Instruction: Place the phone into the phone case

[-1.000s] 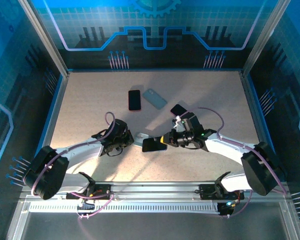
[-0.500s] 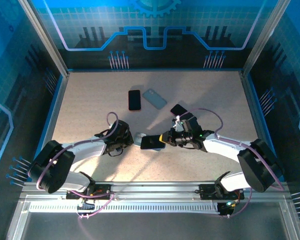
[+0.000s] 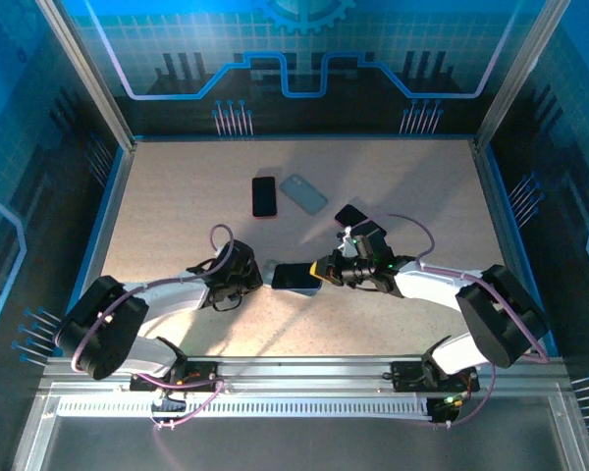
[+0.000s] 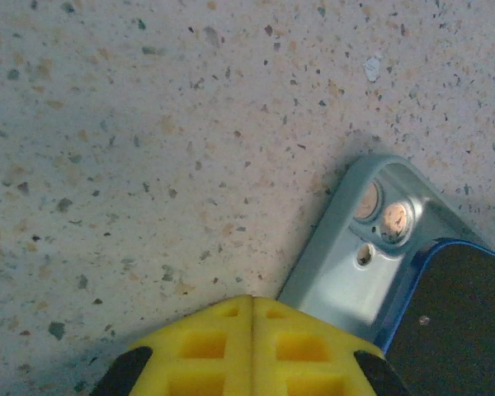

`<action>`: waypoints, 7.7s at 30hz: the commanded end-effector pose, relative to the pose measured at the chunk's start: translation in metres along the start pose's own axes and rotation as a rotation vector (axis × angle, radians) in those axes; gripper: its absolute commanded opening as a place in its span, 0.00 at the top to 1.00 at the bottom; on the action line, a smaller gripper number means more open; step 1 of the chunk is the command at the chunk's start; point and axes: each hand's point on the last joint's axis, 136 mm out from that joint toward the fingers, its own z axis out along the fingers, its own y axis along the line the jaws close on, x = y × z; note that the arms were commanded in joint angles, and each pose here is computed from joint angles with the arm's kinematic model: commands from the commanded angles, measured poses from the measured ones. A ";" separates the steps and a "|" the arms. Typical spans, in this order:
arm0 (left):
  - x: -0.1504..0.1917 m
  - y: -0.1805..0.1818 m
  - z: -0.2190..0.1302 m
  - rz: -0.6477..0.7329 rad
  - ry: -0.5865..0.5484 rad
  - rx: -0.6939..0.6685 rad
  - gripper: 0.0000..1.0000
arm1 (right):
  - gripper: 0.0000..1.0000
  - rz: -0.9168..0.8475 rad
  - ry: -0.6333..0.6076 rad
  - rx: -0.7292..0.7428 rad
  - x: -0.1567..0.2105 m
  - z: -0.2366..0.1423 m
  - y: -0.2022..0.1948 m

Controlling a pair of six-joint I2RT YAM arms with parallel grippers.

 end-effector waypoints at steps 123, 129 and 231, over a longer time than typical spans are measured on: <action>-0.038 -0.047 0.028 0.041 -0.065 -0.049 1.00 | 1.00 -0.085 0.282 0.165 -0.019 0.029 -0.060; -0.037 -0.052 0.027 0.044 -0.061 -0.018 1.00 | 1.00 -0.069 0.286 0.172 -0.018 0.033 -0.066; -0.013 -0.066 0.013 0.107 -0.039 0.028 1.00 | 1.00 -0.200 0.218 0.342 -0.014 0.002 -0.047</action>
